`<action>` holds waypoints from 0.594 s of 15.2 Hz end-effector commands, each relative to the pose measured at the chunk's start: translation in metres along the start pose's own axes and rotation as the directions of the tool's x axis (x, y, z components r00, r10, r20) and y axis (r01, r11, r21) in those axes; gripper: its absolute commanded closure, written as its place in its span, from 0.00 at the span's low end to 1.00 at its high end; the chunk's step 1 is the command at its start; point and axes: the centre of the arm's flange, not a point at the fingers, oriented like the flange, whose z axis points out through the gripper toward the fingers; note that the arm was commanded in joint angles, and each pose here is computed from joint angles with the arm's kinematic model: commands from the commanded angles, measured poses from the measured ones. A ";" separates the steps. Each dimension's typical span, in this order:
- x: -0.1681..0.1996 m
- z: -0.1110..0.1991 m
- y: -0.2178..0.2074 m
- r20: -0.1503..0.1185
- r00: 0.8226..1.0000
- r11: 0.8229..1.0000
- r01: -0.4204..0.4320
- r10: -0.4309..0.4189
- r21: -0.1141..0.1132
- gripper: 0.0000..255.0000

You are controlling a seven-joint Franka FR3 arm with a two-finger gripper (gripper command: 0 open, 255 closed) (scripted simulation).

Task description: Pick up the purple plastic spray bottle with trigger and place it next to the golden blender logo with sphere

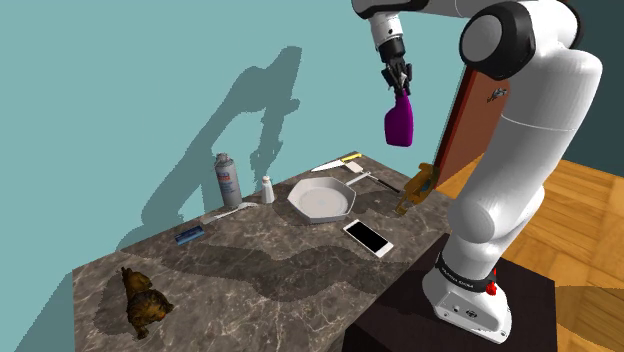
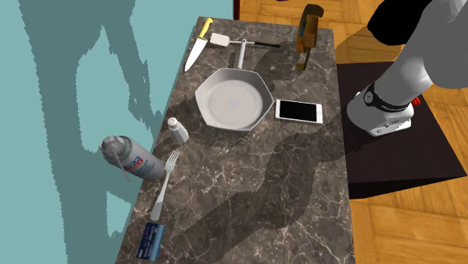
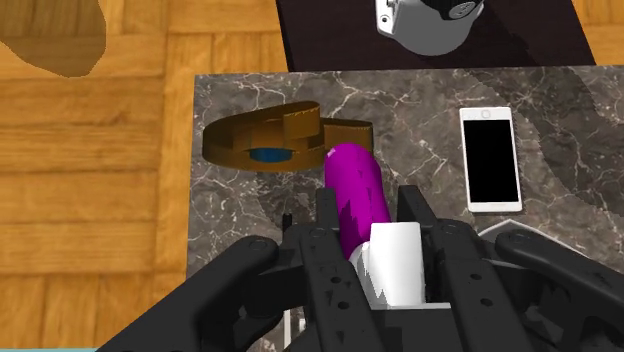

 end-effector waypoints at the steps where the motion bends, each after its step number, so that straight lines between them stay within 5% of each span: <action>1: 0.005 0.009 0.002 0.000 1.000 1.000 0.001 -0.001 0.000 1.00; 9: 0.027 0.045 0.002 0.000 1.000 1.000 0.001 -0.001 0.000 1.00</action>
